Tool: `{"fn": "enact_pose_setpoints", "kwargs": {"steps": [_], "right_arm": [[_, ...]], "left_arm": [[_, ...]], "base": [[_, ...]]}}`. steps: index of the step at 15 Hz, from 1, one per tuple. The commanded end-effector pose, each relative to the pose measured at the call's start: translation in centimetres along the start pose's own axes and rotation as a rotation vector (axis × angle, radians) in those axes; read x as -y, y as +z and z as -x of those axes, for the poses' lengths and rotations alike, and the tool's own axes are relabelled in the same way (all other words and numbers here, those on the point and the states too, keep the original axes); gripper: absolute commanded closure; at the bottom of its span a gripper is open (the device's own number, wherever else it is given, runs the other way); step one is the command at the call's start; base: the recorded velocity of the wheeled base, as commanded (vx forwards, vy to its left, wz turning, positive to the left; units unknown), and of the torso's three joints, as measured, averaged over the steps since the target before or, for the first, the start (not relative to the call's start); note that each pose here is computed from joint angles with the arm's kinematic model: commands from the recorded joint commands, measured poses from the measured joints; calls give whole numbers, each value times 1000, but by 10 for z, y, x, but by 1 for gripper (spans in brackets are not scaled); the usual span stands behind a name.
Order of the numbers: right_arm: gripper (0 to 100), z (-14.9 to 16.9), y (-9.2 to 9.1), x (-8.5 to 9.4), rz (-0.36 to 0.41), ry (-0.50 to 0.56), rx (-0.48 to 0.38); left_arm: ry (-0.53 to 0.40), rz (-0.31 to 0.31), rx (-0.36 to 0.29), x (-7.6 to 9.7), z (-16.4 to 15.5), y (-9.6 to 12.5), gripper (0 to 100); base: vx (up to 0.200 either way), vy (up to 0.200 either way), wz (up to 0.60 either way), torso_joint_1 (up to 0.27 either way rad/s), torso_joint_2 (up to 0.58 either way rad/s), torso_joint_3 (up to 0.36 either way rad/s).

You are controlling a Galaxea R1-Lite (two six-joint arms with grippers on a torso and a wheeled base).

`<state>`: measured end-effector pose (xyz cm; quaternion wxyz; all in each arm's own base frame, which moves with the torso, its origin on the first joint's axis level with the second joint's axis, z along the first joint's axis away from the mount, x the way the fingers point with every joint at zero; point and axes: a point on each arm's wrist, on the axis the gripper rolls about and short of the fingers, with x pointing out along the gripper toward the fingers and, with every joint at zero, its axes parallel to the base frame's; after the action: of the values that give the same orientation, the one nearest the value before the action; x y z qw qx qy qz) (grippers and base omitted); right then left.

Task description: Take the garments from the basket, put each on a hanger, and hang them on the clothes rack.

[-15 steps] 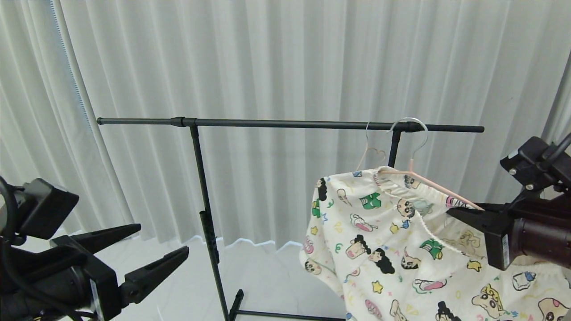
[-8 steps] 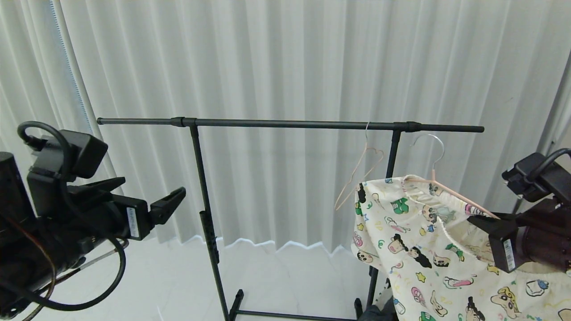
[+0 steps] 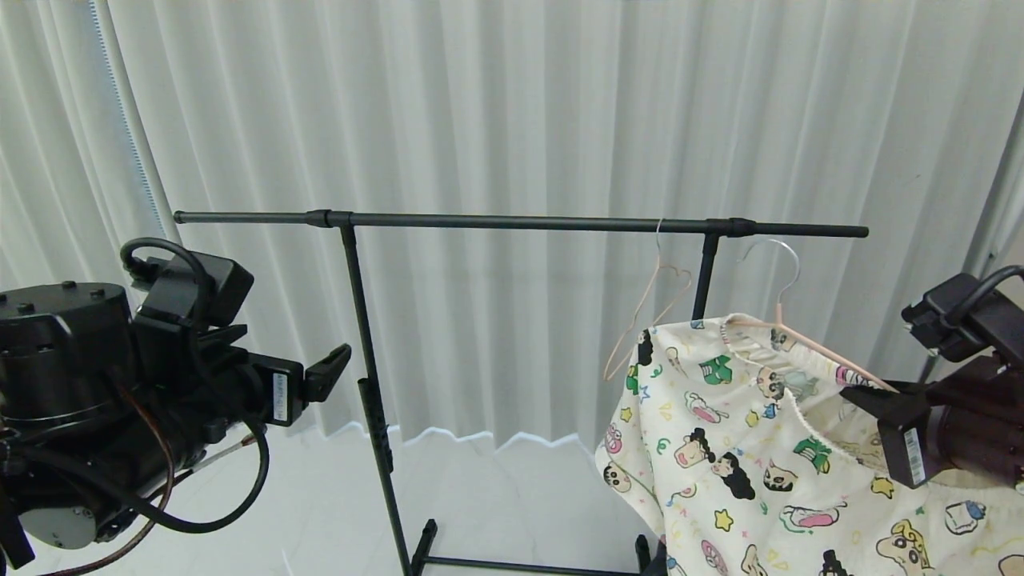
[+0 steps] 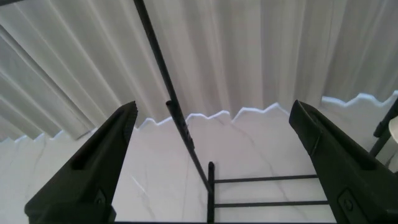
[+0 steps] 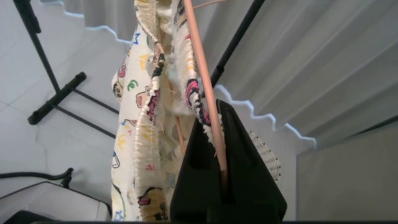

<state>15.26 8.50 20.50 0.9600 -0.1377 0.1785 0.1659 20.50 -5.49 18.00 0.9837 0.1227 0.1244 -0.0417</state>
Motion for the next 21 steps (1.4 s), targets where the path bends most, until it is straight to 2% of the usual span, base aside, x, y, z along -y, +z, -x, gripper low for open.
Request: {"fn": "enact_pose_setpoints", "kwargs": {"steps": [1, 8, 12, 16, 21], "right_arm": [[100, -1, -1, 0, 2, 1, -5], [100, -2, -1, -1, 5, 4, -9], [100, -2, -1, -1, 5, 4, -10], [100, -7, -1, -3, -2, 15, -13], [100, -23, 9, -12, -72, 37, 20]], "left_arm": [[-1, -2, -6, 1, -1, -1, 0], [-11, -3, -15, 3, -1, -4, 0], [-3, -8, -29, 4, 1, -9, 0], [19, -24, -27, 13, 6, -8, 0], [10, -28, -23, 17, 7, -7, 0]], "base": [[0, 200, 0, 2, 7, -2], [0, 200, 0, 3, 2, 2], [0, 0, 0, 0, 0, 0], [0, 0, 0, 0, 0, 0], [0, 0, 0, 0, 0, 0]]}}
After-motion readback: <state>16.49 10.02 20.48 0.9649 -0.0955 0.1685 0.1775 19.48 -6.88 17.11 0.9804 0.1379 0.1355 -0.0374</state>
